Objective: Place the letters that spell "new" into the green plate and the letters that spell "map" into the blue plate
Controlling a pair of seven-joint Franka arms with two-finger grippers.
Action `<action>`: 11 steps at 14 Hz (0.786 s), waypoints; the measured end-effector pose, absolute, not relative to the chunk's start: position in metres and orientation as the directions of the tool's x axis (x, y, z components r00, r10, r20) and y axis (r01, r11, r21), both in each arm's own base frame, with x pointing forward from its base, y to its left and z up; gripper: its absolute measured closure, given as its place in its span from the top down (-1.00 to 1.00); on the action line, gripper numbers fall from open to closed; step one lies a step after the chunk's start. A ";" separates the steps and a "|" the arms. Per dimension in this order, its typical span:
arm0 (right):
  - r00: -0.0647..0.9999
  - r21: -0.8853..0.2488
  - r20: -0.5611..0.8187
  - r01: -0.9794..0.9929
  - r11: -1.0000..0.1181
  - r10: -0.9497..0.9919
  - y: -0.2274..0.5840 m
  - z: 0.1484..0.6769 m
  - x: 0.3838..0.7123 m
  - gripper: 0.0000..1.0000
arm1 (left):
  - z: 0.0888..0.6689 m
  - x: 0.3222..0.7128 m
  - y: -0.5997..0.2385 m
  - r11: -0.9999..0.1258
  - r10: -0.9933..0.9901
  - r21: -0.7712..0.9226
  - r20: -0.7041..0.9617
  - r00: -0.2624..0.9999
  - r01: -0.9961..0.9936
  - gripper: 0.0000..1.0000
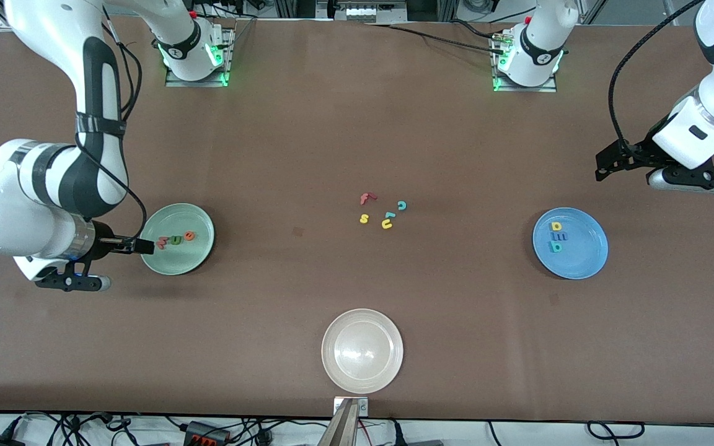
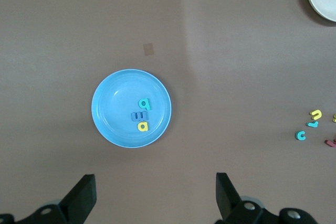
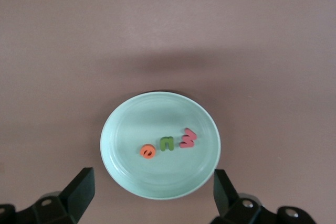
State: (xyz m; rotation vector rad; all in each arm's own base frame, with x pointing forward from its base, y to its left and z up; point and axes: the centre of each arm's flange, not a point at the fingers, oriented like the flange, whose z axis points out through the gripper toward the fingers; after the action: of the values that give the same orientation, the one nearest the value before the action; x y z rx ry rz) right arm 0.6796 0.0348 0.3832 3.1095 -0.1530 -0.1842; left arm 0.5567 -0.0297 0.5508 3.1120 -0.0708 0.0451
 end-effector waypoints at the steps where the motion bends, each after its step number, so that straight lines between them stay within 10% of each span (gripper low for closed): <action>1: 0.988 0.056 -0.096 -0.113 -0.992 -0.118 0.034 0.403 0.678 1.00 | 0.551 0.557 -0.028 -0.999 -0.043 0.028 0.030 0.999 -0.044 1.00; 11: 0.976 0.008 0.061 -0.209 -0.978 -0.208 -0.052 0.598 0.608 1.00 | 0.550 0.557 -0.027 -0.999 -0.040 0.028 0.028 0.999 -0.041 1.00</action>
State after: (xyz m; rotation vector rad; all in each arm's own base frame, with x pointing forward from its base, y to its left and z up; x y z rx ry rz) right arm 0.6076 -0.0520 0.5979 3.1087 -0.3282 0.0932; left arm 0.5570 -0.0270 0.5502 3.1121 -0.0633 0.0434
